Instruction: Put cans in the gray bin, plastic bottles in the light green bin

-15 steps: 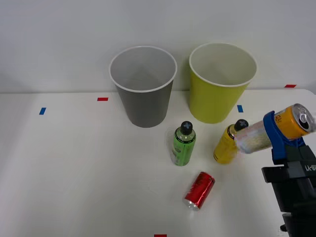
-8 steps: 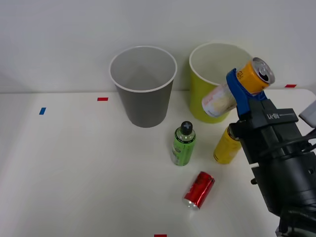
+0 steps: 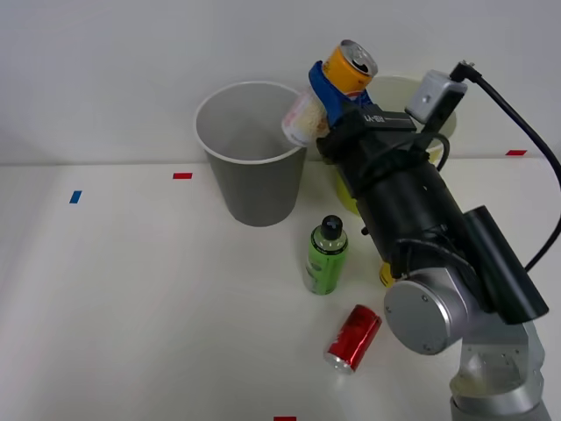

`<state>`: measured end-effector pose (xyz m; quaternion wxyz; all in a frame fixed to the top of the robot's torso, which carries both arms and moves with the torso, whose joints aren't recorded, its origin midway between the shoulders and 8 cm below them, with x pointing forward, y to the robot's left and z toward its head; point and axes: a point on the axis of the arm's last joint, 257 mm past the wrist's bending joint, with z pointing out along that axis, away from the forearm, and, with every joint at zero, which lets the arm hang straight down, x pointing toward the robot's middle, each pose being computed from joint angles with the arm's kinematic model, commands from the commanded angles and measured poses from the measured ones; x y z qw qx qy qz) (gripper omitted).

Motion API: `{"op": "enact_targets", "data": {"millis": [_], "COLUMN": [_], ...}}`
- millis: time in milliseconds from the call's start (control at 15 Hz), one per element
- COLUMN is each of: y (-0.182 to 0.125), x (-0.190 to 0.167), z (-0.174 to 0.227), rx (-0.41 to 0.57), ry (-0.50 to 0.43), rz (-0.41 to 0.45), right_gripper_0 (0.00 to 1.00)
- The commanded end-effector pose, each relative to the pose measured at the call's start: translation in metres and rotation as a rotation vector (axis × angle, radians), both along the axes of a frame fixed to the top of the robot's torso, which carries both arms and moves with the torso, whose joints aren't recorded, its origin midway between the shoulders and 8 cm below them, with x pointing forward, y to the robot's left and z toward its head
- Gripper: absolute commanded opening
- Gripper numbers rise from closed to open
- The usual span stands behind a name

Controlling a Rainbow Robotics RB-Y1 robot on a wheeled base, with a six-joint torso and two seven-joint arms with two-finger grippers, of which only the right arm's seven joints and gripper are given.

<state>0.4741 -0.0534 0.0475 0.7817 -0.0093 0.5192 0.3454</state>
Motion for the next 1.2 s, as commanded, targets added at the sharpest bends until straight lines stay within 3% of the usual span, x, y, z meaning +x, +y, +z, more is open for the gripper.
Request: {"op": "enact_targets", "data": {"millis": [67, 400, 733, 1200], "y": [0.036, 0.073, 0.102, 0.11], "x": [0.037, 0.086, 0.111, 0.11], "z": [0.013, 0.012, -0.007, -0.009], "rx": [-0.038, -0.195, -0.341, -0.356], "ry": [-0.016, -0.031, -0.022, -0.022], "rz": [0.034, 0.033, 0.046, 0.06], "right_gripper_0": [0.0, 0.0, 0.0, 0.0]}}
